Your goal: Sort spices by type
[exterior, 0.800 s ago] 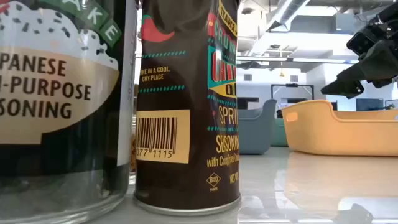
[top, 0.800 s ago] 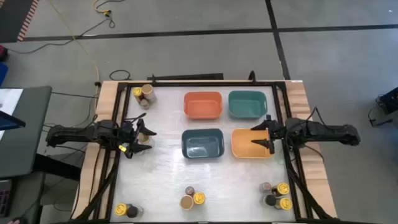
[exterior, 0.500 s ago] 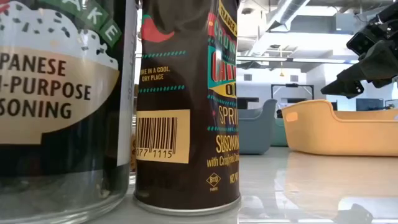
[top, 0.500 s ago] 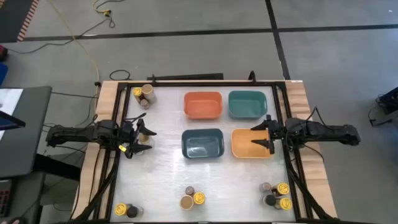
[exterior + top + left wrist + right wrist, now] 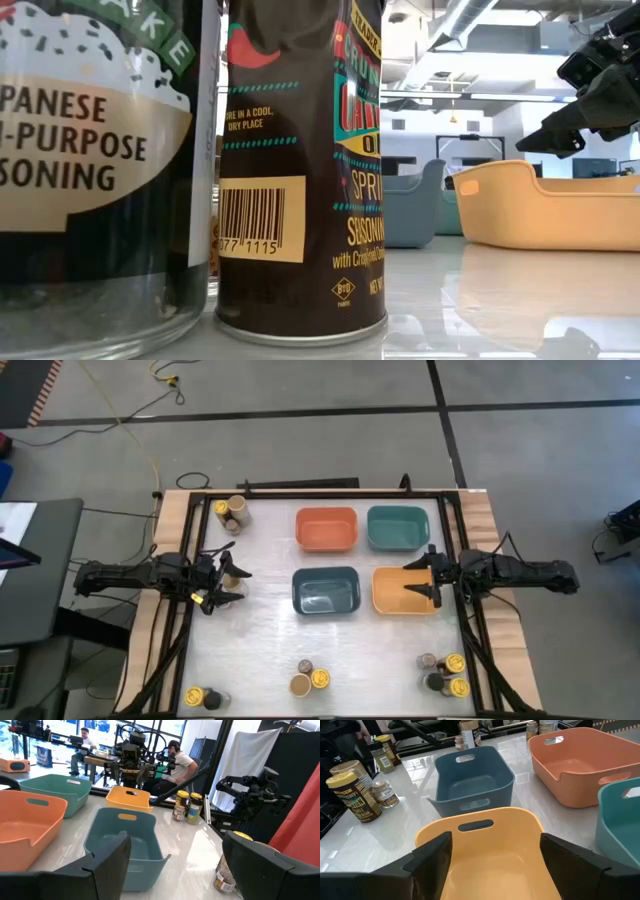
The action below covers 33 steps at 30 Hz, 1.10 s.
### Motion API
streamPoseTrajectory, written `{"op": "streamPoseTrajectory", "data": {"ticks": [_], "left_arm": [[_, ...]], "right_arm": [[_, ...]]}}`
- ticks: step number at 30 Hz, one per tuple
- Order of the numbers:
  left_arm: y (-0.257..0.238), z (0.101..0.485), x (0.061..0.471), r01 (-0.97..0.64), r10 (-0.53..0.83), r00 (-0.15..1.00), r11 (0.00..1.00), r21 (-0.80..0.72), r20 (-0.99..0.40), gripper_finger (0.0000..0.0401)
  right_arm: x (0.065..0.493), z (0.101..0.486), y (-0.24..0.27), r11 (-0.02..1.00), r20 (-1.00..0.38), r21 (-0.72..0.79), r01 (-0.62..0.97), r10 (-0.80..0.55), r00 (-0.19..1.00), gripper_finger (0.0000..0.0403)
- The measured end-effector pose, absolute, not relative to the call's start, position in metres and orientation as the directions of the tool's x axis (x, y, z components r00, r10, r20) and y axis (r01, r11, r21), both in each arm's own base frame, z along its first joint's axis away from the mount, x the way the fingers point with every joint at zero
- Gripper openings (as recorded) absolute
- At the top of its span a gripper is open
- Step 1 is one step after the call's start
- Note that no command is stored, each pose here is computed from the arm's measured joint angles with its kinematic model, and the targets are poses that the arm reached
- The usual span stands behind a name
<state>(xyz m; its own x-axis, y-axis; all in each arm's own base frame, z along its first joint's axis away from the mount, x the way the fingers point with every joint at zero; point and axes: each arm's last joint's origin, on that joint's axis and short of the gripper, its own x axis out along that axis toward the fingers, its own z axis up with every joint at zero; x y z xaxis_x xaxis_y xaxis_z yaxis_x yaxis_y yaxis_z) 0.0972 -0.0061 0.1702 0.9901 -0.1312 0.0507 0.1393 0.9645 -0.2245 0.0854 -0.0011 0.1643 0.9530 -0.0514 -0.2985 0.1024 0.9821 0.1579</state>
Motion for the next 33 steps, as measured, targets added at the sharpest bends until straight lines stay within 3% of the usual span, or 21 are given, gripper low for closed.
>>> {"op": "streamPoseTrajectory", "data": {"ticks": [28,33], "left_arm": [[-0.0061,0.1702,0.0972,0.139,-0.131,0.990,0.964,-0.227,0.050,0.0302],[-0.0061,0.1711,0.0971,0.144,-0.132,0.989,0.923,-0.357,0.060,0.0302]], "right_arm": [[0.0854,0.1642,-0.0012,0.982,-0.299,0.158,0.103,-0.052,0.953,0.0329],[0.0854,0.1642,-0.0012,0.982,-0.299,0.158,0.103,-0.052,0.953,0.0329]]}}
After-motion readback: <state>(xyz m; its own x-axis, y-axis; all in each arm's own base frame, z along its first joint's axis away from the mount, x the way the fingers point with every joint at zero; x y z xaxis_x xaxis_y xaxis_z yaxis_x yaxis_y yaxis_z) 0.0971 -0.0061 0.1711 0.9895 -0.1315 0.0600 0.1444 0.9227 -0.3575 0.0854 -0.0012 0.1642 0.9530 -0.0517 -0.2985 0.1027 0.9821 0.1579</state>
